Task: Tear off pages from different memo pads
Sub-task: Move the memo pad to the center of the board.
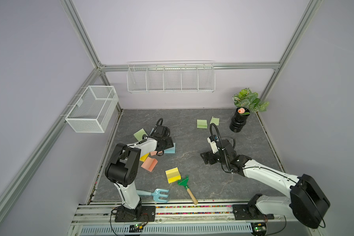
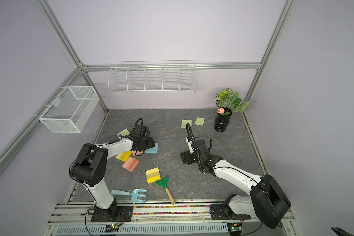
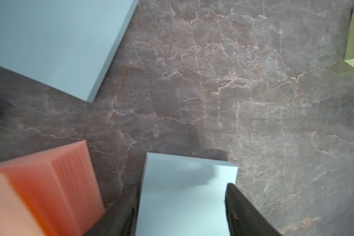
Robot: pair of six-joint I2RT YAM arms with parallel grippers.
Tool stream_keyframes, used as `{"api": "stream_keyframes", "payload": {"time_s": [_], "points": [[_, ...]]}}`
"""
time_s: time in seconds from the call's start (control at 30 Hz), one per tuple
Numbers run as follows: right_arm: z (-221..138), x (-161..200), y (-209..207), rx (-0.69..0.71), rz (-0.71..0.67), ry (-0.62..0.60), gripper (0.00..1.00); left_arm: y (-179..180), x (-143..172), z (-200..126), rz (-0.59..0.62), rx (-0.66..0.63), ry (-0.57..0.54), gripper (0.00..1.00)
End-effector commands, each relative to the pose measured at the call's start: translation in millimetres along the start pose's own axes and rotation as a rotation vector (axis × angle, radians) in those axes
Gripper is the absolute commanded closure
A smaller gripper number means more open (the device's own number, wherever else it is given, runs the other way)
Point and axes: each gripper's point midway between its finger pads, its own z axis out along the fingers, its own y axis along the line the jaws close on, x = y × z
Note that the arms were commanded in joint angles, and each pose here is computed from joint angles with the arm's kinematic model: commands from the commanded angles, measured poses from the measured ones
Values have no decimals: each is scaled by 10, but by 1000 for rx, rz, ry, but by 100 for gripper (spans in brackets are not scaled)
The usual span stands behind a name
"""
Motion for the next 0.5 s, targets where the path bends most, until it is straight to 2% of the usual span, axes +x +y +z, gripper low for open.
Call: {"api": "stream_keyframes", "payload": {"time_s": [0.0,0.3,0.47], "points": [[-51,-29,26,2,-18,8,11,-19,146,54,-14,27,20,34],[-201,-59,-23,26,-23,-26,11,-144,487,129,21,54,62,43],[-283,-19,-80,50,-19,-30,11,-398,693,73,27,108,74,45]]}}
